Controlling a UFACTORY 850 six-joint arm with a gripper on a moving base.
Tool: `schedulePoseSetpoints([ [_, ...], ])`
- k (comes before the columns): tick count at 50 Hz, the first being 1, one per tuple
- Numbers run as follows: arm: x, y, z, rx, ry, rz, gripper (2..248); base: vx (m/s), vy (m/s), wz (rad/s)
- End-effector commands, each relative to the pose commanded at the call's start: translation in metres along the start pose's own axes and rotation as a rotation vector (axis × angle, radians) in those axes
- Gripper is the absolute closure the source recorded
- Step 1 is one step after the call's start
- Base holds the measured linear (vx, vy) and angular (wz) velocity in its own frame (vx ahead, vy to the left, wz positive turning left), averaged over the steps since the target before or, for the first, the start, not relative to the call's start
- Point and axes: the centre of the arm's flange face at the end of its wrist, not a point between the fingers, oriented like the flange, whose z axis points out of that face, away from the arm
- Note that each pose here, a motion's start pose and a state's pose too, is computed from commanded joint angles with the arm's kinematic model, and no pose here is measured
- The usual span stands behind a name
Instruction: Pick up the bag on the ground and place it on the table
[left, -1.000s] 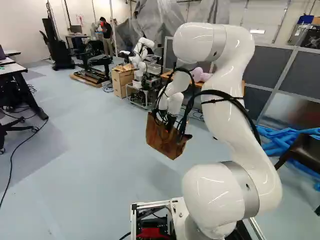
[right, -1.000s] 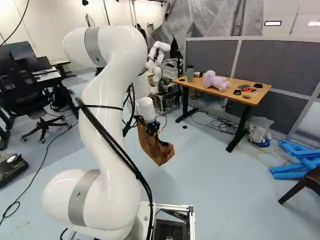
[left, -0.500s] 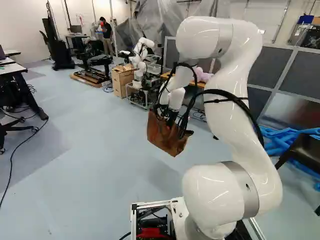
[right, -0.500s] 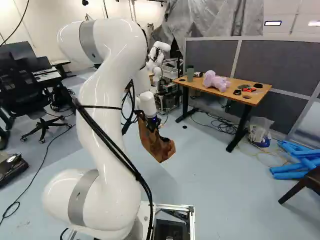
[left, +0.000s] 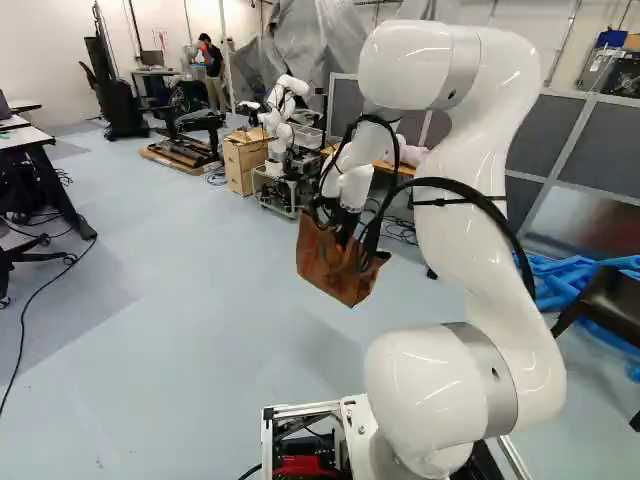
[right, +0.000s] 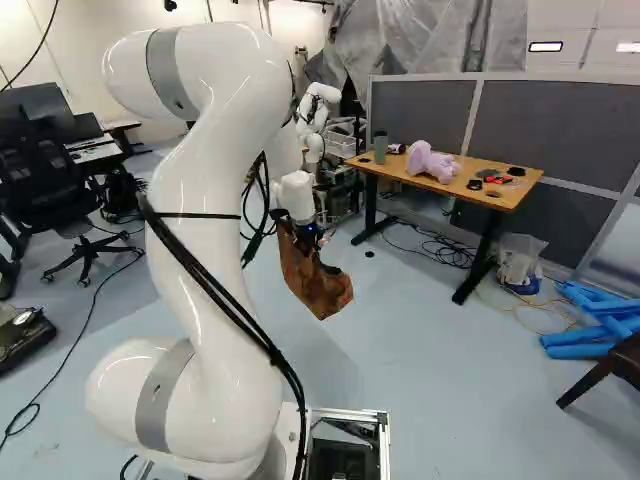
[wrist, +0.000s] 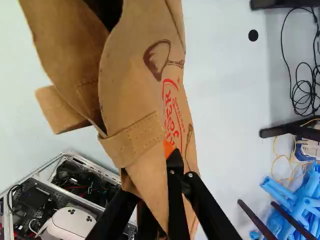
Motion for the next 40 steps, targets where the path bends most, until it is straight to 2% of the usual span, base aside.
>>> schedulePoseSetpoints([
  [40, -0.002, 0.011, -0.056, 0.019, -0.029, 0.016, 228, 0.0, 0.0, 0.0],
])
